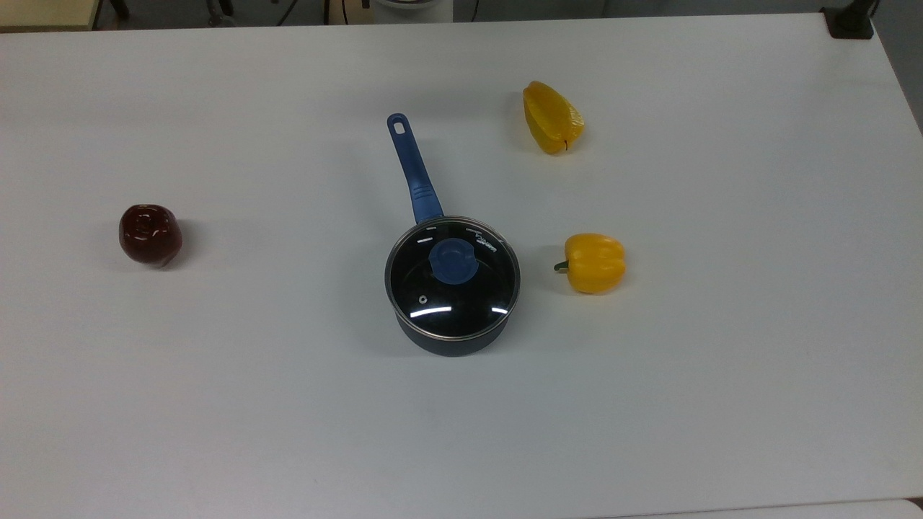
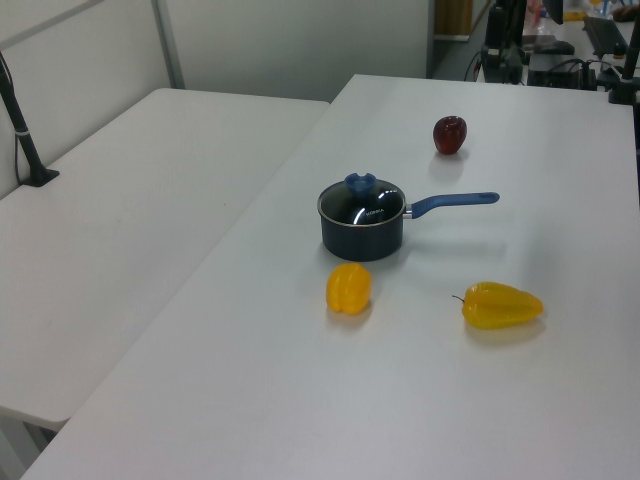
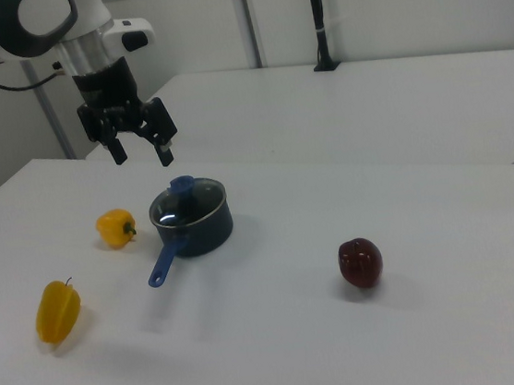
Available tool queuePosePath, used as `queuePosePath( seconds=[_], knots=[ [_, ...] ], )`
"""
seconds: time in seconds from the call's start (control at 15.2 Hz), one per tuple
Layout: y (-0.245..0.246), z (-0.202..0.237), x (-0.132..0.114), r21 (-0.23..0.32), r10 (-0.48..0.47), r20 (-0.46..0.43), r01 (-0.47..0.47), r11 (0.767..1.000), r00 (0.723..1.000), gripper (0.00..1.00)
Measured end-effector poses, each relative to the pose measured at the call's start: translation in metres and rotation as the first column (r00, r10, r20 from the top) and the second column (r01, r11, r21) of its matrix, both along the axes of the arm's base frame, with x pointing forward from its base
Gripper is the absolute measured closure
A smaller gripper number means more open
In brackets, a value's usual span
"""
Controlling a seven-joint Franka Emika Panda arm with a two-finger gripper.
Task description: Open lid
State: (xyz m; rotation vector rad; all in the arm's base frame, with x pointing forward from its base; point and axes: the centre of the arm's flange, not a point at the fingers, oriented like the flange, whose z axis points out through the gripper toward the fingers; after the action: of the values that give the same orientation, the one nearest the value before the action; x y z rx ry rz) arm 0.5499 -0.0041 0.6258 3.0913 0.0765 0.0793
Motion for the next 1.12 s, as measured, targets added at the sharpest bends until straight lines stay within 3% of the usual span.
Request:
queuePosePath(
  seconds=[0.53,0.72,0.92,1.12],
  knots=[
    [0.006,-0.005,0.004,0.001,-0.002,-0.008,0.002,1.000,1.000,0.00],
    [0.018,-0.009,0.022,0.001,0.020,-0.004,-0.020,1.000,1.000,0.00],
    [0.035,-0.013,0.041,0.003,0.054,0.068,-0.054,0.999,0.996,0.00],
    [0.052,-0.032,0.065,0.010,0.160,0.132,-0.163,0.987,0.978,0.00]
  ],
)
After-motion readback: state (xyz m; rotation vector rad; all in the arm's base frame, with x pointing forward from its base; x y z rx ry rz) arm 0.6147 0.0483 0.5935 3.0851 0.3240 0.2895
